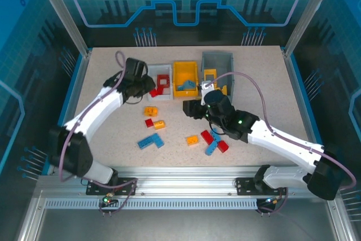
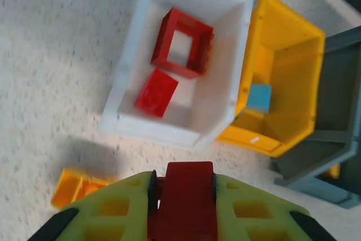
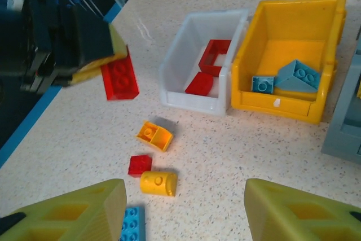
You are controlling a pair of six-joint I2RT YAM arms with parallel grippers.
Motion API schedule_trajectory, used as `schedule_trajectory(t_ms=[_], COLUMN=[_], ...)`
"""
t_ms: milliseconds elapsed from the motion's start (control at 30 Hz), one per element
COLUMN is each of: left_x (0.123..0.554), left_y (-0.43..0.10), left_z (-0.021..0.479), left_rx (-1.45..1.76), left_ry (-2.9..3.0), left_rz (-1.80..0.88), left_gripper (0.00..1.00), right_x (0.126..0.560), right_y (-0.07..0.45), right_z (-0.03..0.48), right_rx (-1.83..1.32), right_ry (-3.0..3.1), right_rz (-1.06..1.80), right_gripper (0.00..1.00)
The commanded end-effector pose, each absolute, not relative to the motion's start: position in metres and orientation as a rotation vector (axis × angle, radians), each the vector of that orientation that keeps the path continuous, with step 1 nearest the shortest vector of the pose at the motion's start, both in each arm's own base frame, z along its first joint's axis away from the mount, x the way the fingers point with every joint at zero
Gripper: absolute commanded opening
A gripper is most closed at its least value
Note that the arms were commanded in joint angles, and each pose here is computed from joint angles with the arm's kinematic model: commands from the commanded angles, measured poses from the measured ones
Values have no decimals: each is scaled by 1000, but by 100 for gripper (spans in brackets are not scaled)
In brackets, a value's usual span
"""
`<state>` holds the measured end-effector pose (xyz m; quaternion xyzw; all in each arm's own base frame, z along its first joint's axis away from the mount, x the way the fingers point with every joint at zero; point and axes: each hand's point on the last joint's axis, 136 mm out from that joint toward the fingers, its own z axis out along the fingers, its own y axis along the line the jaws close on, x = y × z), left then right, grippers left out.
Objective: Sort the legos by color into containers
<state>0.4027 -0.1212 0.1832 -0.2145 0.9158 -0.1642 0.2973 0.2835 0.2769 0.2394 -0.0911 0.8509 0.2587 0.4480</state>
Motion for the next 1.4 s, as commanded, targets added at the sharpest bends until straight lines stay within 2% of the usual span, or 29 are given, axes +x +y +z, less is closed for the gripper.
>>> schedule_trajectory(t_ms=[0, 300, 467, 800, 967, 1133, 1367], left_x=[425, 497, 514, 524, 523, 520, 509], left_y=[-118, -110, -106, -112, -116, -128, -138], left_z=[165, 141, 128, 104, 97, 113, 167], left_rx=[-345, -156, -116, -75, -72, -37, -60], left_ry=[2547, 2588, 2591, 2617, 2632, 2600, 2505], left_rz=[-213, 134, 230, 271, 272, 259, 186], left_gripper=[19, 20, 20, 25, 36, 47, 47], right_x=[309, 342, 340, 337, 332, 327, 319], right_y=[281, 313, 345, 358, 351, 342, 320], right_z=[256, 258, 259, 254, 249, 248, 250], right_rx=[-177, -184, -246, -234, -221, -216, -190], right_ry=[2069, 2064, 1990, 1967, 1985, 1988, 1994], right_rz=[609, 620, 817, 934, 925, 904, 845], right_gripper=[59, 60, 62, 63, 64, 64, 64])
